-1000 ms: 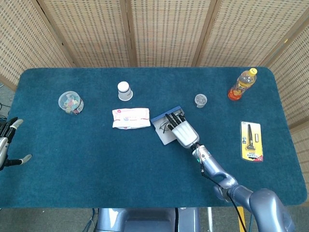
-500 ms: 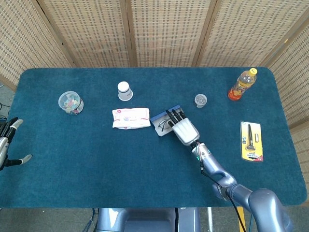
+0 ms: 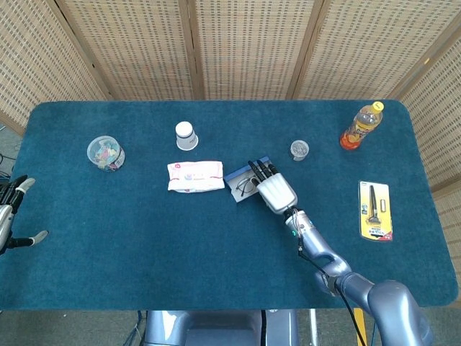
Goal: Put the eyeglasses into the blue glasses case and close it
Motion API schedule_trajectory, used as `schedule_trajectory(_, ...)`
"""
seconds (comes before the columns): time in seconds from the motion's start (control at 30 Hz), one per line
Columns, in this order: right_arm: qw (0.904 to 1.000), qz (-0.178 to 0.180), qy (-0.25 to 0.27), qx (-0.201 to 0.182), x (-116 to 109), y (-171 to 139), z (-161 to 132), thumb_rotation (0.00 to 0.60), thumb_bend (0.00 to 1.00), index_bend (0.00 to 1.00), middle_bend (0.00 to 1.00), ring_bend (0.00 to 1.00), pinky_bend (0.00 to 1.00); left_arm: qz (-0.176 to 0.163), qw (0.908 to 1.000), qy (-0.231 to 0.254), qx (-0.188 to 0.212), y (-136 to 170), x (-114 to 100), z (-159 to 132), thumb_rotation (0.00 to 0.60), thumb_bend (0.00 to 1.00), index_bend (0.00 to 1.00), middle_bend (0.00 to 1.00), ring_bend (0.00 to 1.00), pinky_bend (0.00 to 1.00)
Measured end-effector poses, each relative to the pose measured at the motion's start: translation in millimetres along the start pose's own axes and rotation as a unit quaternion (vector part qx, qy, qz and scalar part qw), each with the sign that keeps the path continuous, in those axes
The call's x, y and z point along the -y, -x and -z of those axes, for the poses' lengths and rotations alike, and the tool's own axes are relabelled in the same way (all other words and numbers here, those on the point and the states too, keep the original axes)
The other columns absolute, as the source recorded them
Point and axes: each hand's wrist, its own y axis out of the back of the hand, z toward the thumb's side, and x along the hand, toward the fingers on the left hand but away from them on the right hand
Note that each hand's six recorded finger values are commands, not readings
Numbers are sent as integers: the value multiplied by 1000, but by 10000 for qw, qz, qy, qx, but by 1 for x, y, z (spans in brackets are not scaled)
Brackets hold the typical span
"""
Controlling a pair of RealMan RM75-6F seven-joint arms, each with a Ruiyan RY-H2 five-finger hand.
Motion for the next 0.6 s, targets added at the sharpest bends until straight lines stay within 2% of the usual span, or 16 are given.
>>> schedule_trajectory(0.47,10000,-4,-59,5,1,3,-1,600,620,580,0,0,200,3,10000,12,-16,-1,0,1,600,118,0,0,0,0)
schedule_trajectory(0.6,9999,28,-94,-18,0,3,-1,600,620,602,0,0,202,4,10000,12,-21,-1,0,1,600,118,0,0,0,0)
